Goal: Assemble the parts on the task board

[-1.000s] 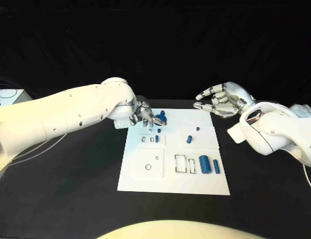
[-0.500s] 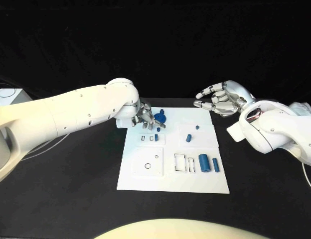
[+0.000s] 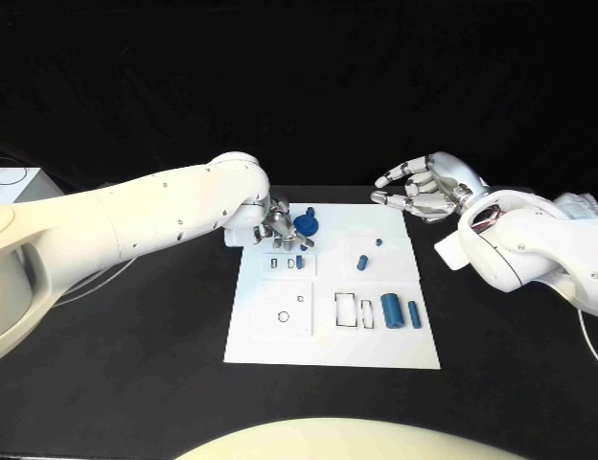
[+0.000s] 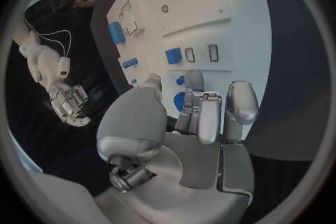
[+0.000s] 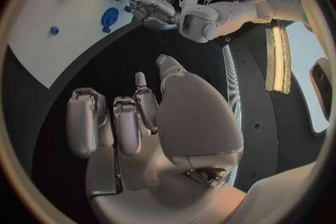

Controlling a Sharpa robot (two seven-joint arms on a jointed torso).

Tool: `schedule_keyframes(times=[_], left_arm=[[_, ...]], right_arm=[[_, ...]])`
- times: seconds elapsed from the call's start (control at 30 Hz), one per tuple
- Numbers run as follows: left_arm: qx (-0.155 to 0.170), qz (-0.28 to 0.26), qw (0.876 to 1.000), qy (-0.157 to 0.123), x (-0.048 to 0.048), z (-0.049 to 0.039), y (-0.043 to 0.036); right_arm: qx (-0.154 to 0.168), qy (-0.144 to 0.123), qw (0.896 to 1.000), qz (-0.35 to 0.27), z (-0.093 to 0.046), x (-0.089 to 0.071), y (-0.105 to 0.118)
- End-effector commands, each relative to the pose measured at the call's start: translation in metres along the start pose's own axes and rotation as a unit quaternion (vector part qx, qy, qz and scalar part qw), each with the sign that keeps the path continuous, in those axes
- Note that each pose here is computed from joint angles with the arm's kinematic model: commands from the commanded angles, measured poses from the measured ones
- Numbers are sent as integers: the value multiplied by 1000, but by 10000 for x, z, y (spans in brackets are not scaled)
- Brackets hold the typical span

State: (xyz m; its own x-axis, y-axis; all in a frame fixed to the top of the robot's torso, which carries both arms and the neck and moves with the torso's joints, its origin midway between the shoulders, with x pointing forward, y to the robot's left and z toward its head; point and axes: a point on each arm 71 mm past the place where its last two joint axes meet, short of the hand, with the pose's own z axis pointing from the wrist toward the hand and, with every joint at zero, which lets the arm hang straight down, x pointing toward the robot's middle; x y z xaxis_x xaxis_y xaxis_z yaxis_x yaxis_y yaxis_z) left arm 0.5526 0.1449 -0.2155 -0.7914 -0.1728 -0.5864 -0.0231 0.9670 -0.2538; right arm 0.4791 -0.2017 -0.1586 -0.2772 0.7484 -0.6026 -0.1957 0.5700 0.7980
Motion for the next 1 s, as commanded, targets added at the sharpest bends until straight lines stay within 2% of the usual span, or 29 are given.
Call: schedule_keyframes(times=[0.03,0.5,0.73,1.0], left_arm=[[5,7,1000,15,36,17,-22],[11,6,999,31,152,95,-18],[17,7,999,35,185,103,-46],[18,8,999,38,200,102,-40]], right_arm=[[-2,8,1000,-3,3,13,7],[-3,11,1000,-3,13,39,24],[-3,13,1000,-4,22,53,31],[-2,15,1000,-6,31,60,28]])
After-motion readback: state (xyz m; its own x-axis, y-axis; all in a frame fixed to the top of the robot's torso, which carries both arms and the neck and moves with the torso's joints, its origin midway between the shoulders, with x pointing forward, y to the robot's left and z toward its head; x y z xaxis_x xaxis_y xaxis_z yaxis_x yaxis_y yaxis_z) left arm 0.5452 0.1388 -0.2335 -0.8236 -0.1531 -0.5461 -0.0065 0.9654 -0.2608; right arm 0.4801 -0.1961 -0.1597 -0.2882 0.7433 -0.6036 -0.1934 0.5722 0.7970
